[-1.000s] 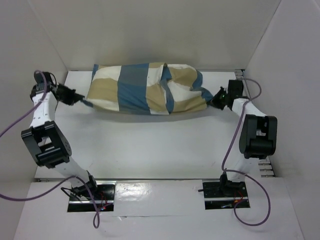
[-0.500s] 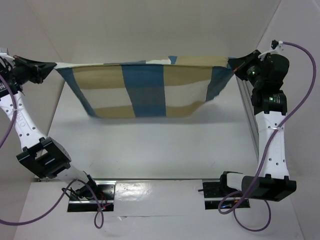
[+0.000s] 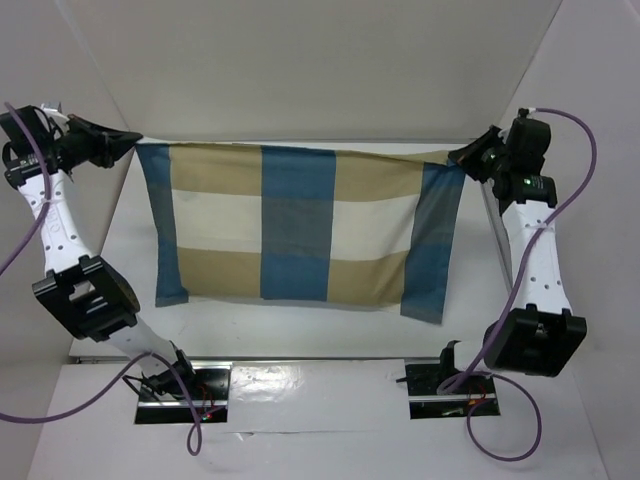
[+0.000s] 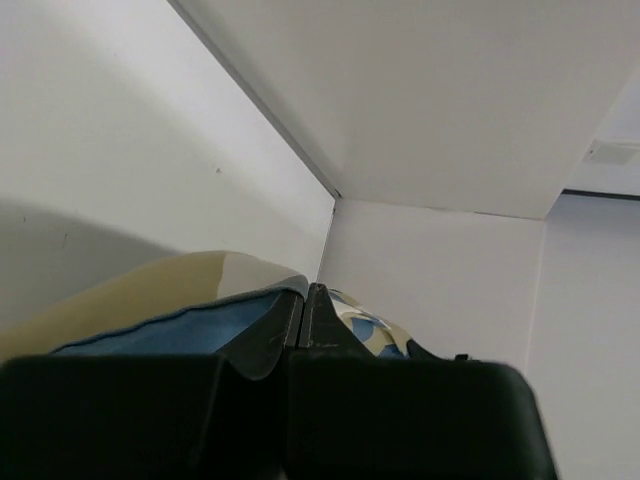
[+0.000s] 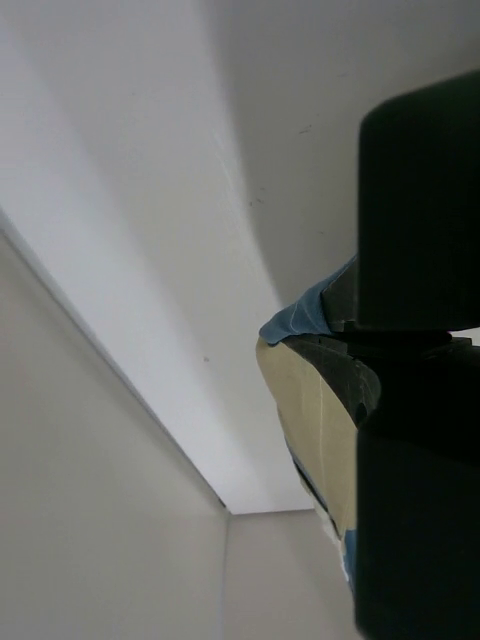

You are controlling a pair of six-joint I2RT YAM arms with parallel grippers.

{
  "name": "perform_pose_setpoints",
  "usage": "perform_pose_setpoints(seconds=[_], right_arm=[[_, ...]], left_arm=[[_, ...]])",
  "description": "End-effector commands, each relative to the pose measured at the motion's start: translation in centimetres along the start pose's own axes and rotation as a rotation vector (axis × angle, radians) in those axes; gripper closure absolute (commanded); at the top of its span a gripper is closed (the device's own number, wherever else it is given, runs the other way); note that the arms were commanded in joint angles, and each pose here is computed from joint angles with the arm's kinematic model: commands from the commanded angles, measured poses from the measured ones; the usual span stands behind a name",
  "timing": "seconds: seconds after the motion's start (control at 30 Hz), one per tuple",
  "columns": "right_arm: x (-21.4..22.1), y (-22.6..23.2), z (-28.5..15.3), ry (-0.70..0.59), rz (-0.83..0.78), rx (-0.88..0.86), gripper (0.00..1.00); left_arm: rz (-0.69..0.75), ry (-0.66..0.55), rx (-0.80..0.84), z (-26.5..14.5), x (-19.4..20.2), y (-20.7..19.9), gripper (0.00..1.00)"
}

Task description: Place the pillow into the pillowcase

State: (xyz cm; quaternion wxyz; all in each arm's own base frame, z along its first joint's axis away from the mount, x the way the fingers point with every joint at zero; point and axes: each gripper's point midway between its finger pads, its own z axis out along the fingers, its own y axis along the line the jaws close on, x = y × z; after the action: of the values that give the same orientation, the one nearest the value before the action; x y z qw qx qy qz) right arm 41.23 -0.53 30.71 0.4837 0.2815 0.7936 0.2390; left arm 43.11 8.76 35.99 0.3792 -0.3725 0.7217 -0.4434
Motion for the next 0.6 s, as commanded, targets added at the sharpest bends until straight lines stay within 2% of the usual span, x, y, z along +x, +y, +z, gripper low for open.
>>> perform_pose_setpoints(seconds=[0.0,0.13,0.27,0.47,0.57], right_arm=[[-8.3,4.5,-7.1,-0.322,-0.106,-0.044,1.0],[-9.6,6.3,-11.4,-0.396,-0.136,-0.051,1.0],[-10.0,6.7,-14.4,-0.448,-0.156,-0.031,1.0],[-11.3,8.5,-16.9,-0.5,-0.155,-0.058,1.0],[-12.3,8.9,-17.3,-0.529,-0.154,-0.053,1.0]], left_arm=[[0.162,-0.206,0.095,-6.0,-3.0,-6.0,1.0],[0.192,-0.262,0.133,-9.7,-2.5,-8.0,1.0],[0.223,-0.287,0.147,-11.0,-1.5,-9.0,1.0],[0.301,-0.324,0.187,-12.5,-1.3,-12.1,1.0],[0.325,-0.363,0.174,-12.6,-2.5,-12.7,1.0]])
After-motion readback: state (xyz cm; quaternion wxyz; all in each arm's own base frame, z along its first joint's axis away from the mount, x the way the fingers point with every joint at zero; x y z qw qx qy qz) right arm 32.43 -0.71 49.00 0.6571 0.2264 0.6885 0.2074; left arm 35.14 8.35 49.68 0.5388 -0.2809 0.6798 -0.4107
